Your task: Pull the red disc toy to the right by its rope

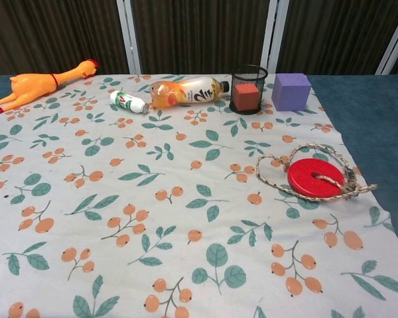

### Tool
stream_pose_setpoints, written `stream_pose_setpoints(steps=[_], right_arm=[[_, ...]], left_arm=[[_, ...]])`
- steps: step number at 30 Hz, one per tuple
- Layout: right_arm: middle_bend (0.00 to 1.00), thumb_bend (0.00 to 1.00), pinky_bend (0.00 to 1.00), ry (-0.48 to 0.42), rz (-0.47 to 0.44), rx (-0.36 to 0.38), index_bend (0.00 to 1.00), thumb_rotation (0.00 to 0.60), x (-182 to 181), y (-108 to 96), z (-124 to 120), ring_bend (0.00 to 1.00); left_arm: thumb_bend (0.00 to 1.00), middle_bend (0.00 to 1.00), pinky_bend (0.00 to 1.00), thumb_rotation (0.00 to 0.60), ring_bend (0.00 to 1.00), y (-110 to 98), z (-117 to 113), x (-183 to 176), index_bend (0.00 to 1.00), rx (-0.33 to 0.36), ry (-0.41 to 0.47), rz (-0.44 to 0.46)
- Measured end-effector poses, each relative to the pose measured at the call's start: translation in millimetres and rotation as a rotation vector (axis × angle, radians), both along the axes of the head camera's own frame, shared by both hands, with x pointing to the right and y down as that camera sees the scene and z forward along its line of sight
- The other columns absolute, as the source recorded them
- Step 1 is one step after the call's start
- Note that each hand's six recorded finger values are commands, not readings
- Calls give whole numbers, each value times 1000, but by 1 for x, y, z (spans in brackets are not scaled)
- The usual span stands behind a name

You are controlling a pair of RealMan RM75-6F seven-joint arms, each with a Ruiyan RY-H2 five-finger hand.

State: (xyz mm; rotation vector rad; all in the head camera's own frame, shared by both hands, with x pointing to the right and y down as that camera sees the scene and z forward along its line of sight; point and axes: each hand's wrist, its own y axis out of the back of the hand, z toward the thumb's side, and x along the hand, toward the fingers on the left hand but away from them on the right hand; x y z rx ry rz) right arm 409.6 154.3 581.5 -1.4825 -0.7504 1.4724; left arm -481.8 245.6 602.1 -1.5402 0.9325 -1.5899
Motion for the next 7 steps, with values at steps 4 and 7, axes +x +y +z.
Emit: stream_pose_setpoints(steps=[4,7], right_arm=[[0,53,0,37,52,52,0,600,42,24,-5,0],[0,53,0,49,75,92,0,600,62,41,-8,0]], left_arm=[[507,16,27,356,0,-1,1,2,0,3,1,-8],[507,16,26,353,0,1,4,6,0,2,9,-6]])
